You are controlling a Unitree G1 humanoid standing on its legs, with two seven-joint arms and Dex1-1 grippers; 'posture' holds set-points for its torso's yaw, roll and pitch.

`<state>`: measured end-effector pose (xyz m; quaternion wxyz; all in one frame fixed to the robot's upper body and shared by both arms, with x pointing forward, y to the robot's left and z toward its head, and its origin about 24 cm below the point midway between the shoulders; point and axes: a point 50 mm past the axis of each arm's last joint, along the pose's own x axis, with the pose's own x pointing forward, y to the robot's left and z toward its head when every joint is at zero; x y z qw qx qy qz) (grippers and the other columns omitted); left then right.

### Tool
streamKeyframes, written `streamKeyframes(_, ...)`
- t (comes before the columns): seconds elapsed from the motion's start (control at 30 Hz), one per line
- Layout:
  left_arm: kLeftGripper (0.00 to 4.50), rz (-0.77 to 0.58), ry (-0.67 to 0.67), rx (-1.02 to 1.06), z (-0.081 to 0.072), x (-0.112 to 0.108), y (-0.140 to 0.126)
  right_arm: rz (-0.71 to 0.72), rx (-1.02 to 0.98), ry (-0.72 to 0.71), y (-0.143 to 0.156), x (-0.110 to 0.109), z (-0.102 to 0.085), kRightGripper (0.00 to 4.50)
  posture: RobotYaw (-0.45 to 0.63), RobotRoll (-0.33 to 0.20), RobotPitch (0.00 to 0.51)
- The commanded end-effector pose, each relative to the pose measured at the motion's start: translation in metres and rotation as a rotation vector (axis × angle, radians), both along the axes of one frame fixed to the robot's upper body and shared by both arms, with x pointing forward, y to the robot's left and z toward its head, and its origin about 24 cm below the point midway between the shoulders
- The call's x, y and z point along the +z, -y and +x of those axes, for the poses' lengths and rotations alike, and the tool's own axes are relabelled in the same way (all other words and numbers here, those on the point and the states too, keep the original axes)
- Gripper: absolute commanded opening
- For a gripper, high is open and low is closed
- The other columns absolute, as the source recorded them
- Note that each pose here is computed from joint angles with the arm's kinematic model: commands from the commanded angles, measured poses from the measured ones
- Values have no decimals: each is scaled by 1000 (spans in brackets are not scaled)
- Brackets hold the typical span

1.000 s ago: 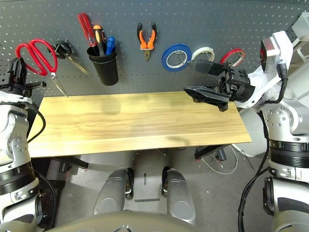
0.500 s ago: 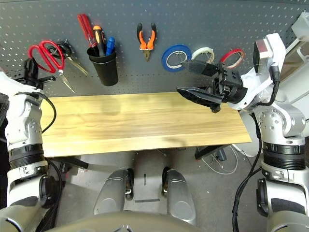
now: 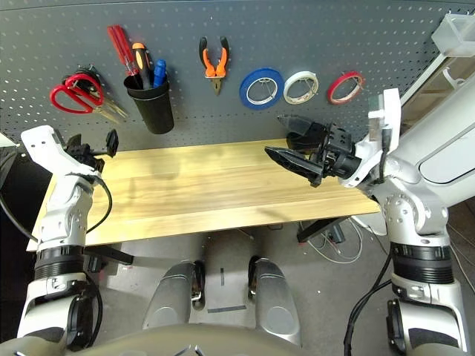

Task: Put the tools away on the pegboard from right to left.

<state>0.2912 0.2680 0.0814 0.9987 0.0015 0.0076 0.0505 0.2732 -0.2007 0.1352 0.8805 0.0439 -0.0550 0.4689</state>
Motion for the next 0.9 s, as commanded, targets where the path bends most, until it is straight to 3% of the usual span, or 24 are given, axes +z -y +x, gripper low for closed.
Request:
streamKeyframes(0.03, 4436, 6, -22, -45, -3, -9, 8, -21, -94, -42, -3, -22, 6, 4500, -44, 0, 106)
streamKeyframes(0.2, 4436, 16, -37, -44, -5, -18, 9, 10, -174, -55, -7, -34, 14, 4500, -47, 0, 99)
streamKeyframes(0.43, 4436, 46, -9, -22, -12, -30, 8, 21, -477, -45, -1, -53, 43, 4500, -52, 0, 89)
streamKeyframes(0.67, 4436, 72, -2, 88, -22, -48, -8, 24, -671, -2, 13, -71, 53, 4500, -53, 0, 94)
streamKeyframes(0.9, 4436, 90, 48, 139, -18, -47, -21, 16, -844, 36, 27, -76, 58, 4500, -44, 0, 92)
